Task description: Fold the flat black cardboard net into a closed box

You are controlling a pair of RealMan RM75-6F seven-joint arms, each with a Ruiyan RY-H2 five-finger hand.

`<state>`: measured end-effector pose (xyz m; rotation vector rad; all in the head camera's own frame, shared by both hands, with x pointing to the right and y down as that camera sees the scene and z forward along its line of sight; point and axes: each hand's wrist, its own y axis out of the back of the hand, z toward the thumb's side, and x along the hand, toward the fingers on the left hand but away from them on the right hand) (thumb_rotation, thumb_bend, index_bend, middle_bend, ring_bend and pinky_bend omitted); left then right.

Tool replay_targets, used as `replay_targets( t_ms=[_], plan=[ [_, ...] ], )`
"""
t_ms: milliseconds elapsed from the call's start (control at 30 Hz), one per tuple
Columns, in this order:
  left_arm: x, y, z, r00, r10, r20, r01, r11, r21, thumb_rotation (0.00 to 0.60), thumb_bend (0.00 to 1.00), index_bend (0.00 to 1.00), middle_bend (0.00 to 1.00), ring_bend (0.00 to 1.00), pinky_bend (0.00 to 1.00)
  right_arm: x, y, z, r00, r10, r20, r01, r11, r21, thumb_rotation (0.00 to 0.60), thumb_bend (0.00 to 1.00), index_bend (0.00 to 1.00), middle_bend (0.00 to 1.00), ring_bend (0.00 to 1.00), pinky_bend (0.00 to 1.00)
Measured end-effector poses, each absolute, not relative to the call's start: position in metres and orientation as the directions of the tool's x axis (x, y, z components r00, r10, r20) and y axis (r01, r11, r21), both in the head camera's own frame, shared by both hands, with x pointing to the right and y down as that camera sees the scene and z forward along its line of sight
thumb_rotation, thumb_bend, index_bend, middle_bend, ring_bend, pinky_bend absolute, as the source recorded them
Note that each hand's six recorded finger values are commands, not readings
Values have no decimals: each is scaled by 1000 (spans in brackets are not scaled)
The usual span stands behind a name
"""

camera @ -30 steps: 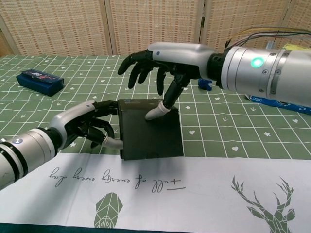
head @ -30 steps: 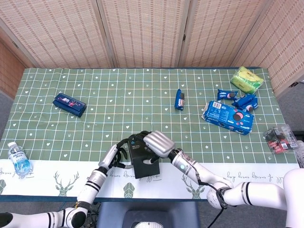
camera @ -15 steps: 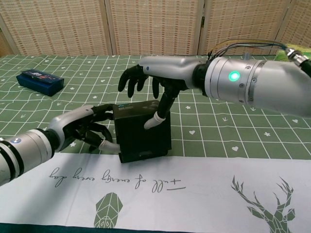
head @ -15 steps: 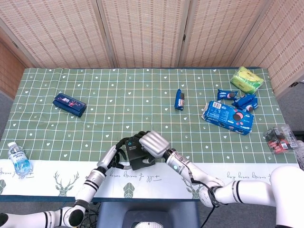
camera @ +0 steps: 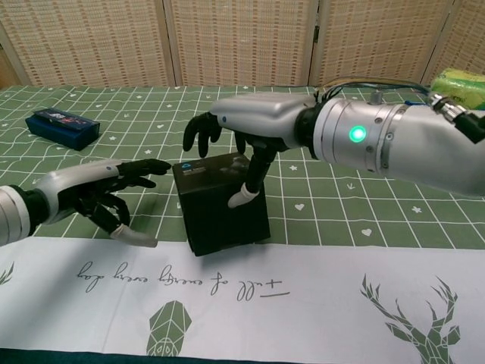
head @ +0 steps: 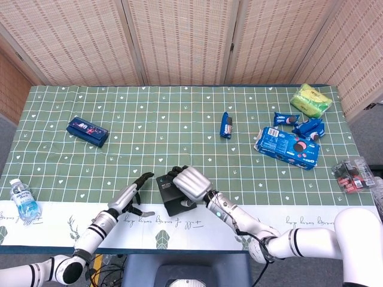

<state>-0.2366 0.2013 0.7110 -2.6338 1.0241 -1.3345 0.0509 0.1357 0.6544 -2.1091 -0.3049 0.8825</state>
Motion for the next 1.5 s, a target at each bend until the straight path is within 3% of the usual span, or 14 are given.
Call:
replay_targets(
  t_ms=[300,600,1000,1267,1500],
  plan=[
    [-259,200,705,403,-583,705,-492,-788,-370,600,74,0,0,2,478,58,151,659,738,501,-453,-191,-488,-852,600,170,219,247,231,347],
    [-273,202,699,390,-611,689,-488,-772,-408,600,74,0,0,0,459,63,164,669,749,537,-389,-176,-404,-898,600,322,219,210,231,347],
    [-282,206,694,398,-593,700,-488,-783,-386,600,75,0,0,0,441,65,174,675,759,576,-304,-107,-351,-930,600,294,239,274,231,347],
    [-281,208,692,411,-575,707,-486,-795,-364,600,74,0,0,0,424,69,177,679,761,576,-299,-101,-350,-931,600,288,331,366,280,347],
    [-280,209,694,417,-567,710,-484,-800,-355,600,75,0,0,0,416,68,177,683,762,575,-298,-119,-328,-937,600,296,364,380,284,347]
  ],
)
